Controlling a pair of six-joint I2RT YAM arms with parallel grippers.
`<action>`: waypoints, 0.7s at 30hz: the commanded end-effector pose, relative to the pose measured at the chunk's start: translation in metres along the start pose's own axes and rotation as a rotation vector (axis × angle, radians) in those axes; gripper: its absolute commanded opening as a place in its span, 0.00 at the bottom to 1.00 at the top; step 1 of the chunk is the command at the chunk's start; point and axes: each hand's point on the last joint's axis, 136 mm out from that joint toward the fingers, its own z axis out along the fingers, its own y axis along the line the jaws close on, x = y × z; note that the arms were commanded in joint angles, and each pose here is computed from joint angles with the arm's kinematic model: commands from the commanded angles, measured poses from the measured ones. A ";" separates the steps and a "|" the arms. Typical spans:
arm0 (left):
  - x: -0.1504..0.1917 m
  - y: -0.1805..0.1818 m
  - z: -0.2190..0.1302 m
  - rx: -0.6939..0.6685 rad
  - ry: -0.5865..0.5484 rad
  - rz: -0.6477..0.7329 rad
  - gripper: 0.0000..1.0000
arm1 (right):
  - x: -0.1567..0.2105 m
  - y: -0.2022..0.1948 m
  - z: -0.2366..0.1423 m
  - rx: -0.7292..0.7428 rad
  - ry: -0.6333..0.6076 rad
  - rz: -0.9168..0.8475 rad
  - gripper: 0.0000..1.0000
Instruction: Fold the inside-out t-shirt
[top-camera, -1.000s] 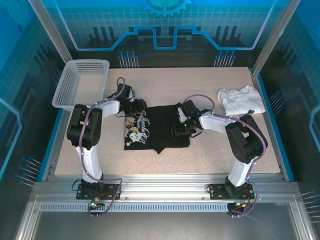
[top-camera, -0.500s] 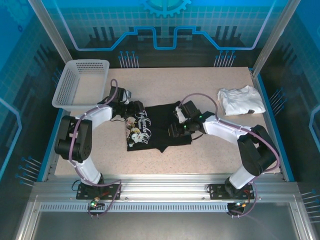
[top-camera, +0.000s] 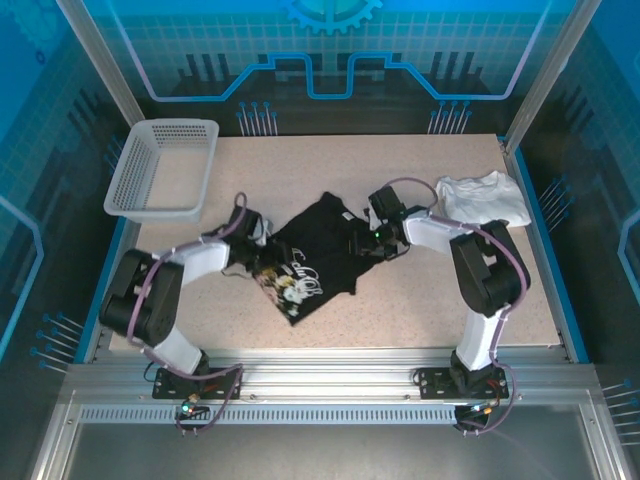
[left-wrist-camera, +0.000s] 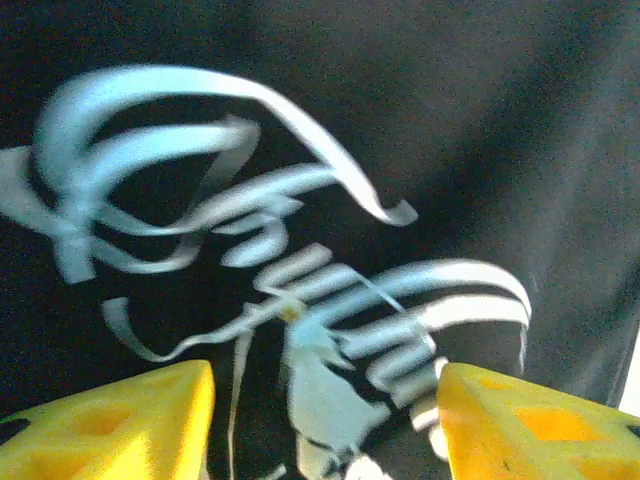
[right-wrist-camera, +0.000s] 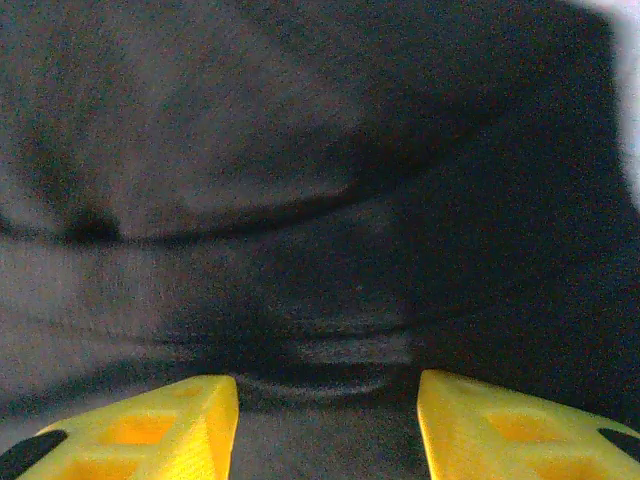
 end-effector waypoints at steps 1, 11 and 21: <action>0.054 -0.046 0.002 0.103 0.073 0.095 0.62 | -0.035 0.022 0.012 -0.082 -0.013 -0.087 0.51; -0.023 -0.090 -0.036 0.182 -0.202 0.178 0.66 | -0.067 0.013 -0.033 -0.035 -0.131 -0.186 0.64; -0.132 -0.021 0.007 0.022 -0.110 -0.019 0.78 | -0.069 -0.027 -0.008 0.061 -0.019 -0.092 0.86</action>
